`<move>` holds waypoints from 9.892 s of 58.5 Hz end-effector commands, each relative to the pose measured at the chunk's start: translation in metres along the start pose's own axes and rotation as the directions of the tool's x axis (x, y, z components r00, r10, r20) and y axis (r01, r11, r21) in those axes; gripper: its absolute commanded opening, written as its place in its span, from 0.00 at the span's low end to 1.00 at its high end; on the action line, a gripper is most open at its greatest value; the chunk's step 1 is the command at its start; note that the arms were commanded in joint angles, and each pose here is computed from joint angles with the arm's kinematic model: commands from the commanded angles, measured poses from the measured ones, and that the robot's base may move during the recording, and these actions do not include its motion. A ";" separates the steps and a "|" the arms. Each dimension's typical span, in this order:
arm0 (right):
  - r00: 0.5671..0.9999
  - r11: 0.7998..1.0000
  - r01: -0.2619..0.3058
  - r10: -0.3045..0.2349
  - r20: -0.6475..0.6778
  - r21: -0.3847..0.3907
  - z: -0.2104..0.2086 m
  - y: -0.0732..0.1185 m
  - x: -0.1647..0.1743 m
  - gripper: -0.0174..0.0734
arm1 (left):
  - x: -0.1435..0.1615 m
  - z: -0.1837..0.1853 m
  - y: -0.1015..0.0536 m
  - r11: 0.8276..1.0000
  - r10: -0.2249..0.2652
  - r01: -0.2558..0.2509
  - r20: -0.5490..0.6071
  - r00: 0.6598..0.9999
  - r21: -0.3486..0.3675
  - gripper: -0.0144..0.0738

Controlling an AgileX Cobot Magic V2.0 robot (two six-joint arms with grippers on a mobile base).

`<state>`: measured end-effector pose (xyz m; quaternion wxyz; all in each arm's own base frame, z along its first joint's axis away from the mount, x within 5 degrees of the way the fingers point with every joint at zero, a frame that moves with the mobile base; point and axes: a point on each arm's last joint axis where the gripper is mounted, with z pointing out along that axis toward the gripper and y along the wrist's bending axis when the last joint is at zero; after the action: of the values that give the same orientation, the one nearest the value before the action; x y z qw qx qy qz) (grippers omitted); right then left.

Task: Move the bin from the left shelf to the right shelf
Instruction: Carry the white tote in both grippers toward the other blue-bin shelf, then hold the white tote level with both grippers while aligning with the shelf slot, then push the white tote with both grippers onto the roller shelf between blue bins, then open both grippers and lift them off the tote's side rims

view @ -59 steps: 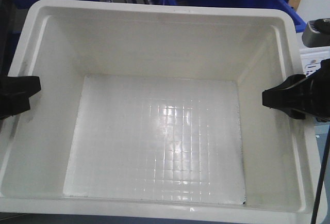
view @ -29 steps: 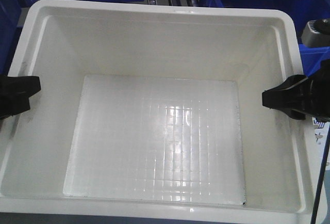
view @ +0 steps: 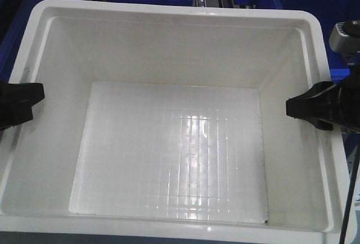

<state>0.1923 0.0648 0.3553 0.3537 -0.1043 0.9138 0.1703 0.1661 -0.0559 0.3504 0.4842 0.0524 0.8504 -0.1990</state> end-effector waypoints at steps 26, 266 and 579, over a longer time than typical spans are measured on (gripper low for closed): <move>0.984 0.998 0.000 0.012 0.178 -0.064 -0.018 0.011 -0.019 0.19 | -0.023 -0.012 -0.009 0.999 -0.028 0.021 0.162 0.986 0.044 0.16; 0.984 0.998 0.000 0.012 0.179 -0.064 -0.018 0.011 -0.019 0.19 | -0.023 -0.011 -0.009 0.999 -0.028 0.021 0.160 0.987 0.044 0.16; 0.662 0.949 0.190 -0.312 0.682 0.250 -0.069 -0.011 0.140 0.83 | 0.101 -0.085 0.015 0.982 0.185 -0.174 0.485 0.855 -0.069 0.52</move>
<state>0.0600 0.0199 0.2951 0.6809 -0.1204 0.7176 0.0836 0.0565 -0.0226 0.2851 0.6610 0.0778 0.7312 -0.1498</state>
